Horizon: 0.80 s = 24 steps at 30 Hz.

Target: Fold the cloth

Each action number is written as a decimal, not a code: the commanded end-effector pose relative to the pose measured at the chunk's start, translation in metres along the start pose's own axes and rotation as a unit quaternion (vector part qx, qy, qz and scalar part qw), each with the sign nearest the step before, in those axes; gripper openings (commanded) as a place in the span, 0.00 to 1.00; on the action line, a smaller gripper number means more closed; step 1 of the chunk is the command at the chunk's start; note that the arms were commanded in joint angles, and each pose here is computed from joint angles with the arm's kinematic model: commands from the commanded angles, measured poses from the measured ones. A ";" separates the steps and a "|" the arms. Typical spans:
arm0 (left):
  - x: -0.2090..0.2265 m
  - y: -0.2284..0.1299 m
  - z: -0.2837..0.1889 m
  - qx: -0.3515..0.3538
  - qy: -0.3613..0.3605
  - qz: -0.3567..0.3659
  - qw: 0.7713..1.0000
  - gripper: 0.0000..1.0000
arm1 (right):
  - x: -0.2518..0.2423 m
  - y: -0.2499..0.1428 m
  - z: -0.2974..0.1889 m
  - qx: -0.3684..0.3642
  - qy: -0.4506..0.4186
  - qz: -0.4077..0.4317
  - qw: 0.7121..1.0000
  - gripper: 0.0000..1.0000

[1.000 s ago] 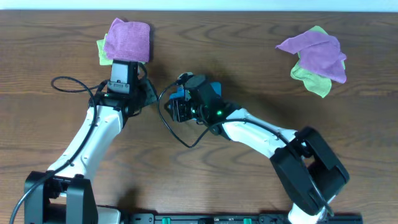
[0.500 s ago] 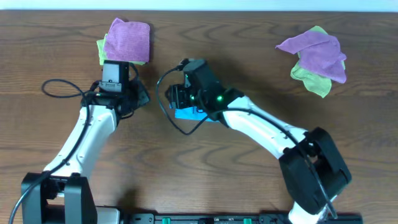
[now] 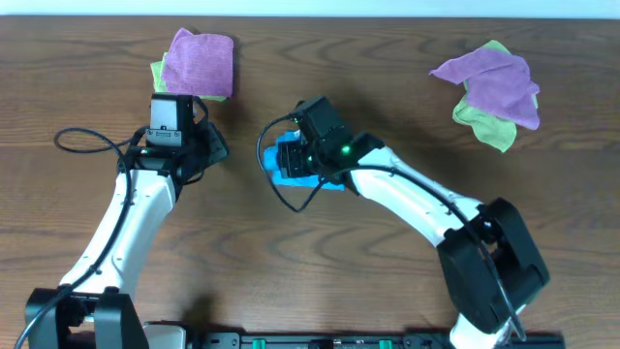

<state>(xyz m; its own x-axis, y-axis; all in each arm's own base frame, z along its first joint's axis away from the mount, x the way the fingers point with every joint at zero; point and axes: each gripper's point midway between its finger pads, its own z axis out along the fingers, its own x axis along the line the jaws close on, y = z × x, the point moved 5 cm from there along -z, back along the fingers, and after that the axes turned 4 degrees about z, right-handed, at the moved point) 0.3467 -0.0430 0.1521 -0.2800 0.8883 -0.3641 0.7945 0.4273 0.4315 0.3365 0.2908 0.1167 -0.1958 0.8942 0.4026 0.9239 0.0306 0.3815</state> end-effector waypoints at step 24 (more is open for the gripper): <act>0.015 0.009 -0.009 -0.015 0.007 -0.013 1.000 0.15 | 0.035 -0.053 0.049 0.061 0.013 -0.053 0.997 0.65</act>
<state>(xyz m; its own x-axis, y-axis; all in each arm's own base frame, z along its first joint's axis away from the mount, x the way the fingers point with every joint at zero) 0.3476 -0.0284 0.1518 -0.3178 0.8760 -0.3629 0.7773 0.4599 0.4294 0.3000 0.3371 0.0846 -0.3004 0.8713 0.3880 0.9225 0.1621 0.3502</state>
